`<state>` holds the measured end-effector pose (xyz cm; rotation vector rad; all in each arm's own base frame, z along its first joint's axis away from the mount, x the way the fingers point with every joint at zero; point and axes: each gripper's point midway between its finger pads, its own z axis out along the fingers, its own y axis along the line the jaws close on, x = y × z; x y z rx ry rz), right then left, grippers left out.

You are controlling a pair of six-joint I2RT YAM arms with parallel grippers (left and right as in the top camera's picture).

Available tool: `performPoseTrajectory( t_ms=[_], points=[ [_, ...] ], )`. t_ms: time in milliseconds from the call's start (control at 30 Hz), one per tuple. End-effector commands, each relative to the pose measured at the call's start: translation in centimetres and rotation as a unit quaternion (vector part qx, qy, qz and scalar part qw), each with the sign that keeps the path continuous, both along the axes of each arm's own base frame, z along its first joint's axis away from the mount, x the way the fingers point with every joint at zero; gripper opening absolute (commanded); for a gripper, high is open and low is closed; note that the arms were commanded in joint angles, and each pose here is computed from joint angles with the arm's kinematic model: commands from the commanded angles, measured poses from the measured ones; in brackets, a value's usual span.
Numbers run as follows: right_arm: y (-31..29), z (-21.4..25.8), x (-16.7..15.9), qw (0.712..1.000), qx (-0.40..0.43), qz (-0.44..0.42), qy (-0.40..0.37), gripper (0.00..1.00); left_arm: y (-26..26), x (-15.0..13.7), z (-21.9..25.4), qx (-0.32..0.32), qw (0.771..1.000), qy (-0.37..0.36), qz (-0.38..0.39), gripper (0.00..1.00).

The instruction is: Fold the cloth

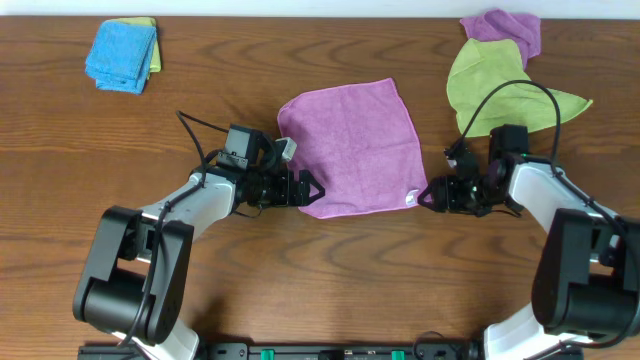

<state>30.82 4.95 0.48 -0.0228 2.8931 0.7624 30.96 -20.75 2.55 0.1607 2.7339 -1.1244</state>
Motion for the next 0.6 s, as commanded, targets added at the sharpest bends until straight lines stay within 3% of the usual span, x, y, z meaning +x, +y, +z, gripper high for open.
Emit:
performPoseTrajectory(
  t_ms=[0,300,567],
  points=[
    [-0.3,-1.2,-1.2,1.000,-0.008,-0.015,0.026,0.44,0.6,-1.5,-2.7,0.025,0.999,0.044,0.007,0.95],
    [0.1,-1.2,-0.9,0.999,-0.007,-0.018,0.025,0.30,0.6,-1.7,-2.7,0.024,0.999,0.049,0.006,0.95],
    [0.5,-1.3,-0.1,1.000,-0.013,-0.021,0.009,0.37,0.6,-1.7,-2.7,0.024,0.998,0.050,0.005,0.95]
  ],
)
